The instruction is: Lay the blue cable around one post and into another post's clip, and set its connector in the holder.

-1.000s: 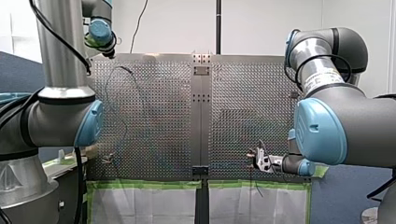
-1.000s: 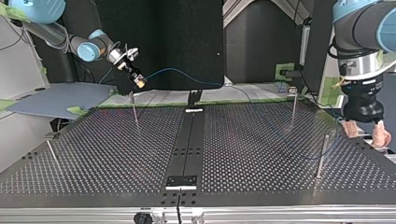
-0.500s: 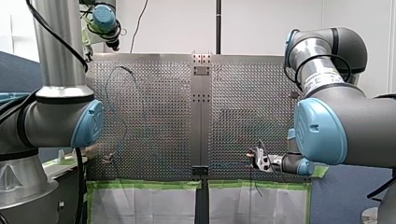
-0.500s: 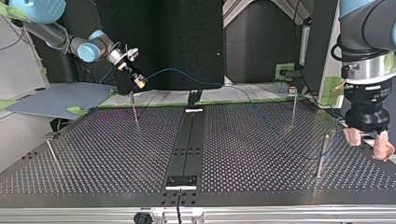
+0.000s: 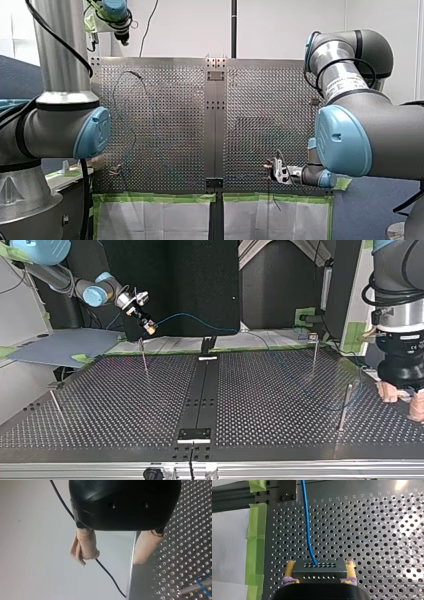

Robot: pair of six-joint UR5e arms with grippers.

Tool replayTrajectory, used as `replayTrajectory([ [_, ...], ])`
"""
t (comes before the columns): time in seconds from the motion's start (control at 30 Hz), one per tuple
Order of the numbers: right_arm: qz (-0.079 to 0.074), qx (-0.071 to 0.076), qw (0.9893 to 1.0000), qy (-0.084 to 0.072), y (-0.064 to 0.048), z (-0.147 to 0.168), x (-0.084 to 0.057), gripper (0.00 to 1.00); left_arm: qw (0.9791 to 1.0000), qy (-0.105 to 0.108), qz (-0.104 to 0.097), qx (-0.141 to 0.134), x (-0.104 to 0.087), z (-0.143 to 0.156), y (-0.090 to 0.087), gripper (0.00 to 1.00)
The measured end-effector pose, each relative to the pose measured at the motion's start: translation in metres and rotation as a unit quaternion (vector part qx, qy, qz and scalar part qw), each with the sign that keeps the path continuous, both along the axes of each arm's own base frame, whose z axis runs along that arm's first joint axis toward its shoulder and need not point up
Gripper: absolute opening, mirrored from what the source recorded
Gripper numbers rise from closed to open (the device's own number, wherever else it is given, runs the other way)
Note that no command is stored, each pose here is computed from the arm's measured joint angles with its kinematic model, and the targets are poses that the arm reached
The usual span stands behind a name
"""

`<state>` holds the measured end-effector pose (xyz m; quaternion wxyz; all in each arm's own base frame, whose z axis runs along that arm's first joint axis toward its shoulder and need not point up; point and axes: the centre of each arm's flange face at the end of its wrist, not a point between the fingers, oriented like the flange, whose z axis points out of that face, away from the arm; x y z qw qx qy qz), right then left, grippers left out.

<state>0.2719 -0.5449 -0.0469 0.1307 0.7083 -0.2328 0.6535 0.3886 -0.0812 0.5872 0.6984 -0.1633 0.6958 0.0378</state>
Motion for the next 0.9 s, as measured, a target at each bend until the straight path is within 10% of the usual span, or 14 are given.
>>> replayTrajectory([
  [0.37,0.000,0.000,1.0000,0.000,0.000,0.000,0.000,0.00,0.9985,0.034,-0.011,0.042,-0.010,0.014,-0.010,1.00],
  [0.9,0.003,0.001,1.0000,0.001,0.002,0.000,0.003,0.00,0.9910,0.084,-0.026,0.101,0.002,-0.022,-0.017,1.00],
])
